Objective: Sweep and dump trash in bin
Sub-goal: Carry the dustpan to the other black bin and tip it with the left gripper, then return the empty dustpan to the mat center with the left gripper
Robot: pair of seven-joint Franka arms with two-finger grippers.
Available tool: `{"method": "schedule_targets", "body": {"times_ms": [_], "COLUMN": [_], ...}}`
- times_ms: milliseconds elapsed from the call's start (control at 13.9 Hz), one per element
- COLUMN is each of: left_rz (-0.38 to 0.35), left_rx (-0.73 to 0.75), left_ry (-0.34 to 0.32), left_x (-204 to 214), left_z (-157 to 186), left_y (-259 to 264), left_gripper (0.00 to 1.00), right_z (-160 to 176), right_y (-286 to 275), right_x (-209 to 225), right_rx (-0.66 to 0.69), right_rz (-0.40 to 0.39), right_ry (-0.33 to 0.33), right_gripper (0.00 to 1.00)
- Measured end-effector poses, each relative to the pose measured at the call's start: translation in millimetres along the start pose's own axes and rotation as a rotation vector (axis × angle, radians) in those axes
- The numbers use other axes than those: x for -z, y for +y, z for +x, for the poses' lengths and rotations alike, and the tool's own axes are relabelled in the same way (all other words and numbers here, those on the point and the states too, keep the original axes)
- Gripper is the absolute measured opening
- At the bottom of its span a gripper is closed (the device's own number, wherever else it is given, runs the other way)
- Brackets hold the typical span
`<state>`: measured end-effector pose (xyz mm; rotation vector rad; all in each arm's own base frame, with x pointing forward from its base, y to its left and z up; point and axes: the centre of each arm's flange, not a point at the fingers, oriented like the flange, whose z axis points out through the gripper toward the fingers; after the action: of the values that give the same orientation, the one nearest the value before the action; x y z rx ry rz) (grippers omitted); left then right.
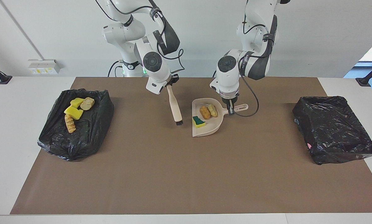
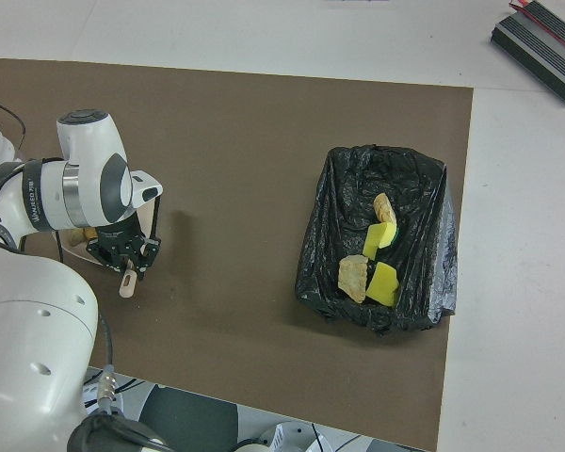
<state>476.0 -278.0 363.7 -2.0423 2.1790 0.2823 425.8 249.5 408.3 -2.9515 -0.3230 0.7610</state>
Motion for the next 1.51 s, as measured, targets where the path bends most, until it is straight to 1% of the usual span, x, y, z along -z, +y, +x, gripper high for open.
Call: {"method": "schedule_targets", "body": {"times_ms": [143, 287, 358, 502, 645, 789, 860, 1004, 1075, 1219, 1362, 1506], "left_rz": [0.009, 0.016, 0.018, 0.038, 0.071, 0.102, 0.12, 0.163, 0.18, 0.204, 0.211, 0.208], "left_rx": [0.015, 0.009, 0.003, -0.013, -0.028, -0.03, -0.023, -0.008, 0.005, 0.01, 0.006, -0.007], "left_ry": [0.011, 0.022, 0.028, 0.045, 0.059, 0.069, 0.084, 0.138, 0.148, 0.133, 0.107, 0.065], "left_x": [-1, -3, -2, 9, 25, 37, 43, 51, 51, 48, 46, 41], "left_z": [-13, -37, -55, -102, -172, -253, -295, -379, -419, -490, -548, -600], "left_y": [-9, -21, -28, -41, -53, -60, -63, -63, -61, -56, -49, -40], "left_gripper": [0.32, 0.32, 0.32, 0.32, 0.32, 0.32, 0.32, 0.32, 0.32, 0.32, 0.32, 0.32], "right_z": [-16, -29, -33, -39, -50, -58, -60, -60, -59, -56, -50, -47], "right_y": [-6, -20, -29, -54, -84, -106, -114, -127, -132, -134, -136, -140], "right_x": [6, 6, 3, -7, -20, -30, -35, -52, -62, -81, -102, -119], "right_rx": [-0.089, -0.136, -0.156, -0.178, -0.191, -0.196, -0.193, -0.2, -0.2, -0.2, -0.199, -0.193], "right_rz": [-0.049, -0.069, -0.066, -0.026, 0.012, 0.045, 0.049, 0.049, 0.048, 0.037, 0.029, 0.016], "right_ry": [-0.004, -0.002, 0.006, 0.051, 0.101, 0.123, 0.132, 0.144, 0.15, 0.143, 0.139, 0.129], "right_gripper": [0.26, 0.26, 0.26, 0.26, 0.26, 0.26, 0.26, 0.26, 0.26, 0.26, 0.26, 0.26]}}
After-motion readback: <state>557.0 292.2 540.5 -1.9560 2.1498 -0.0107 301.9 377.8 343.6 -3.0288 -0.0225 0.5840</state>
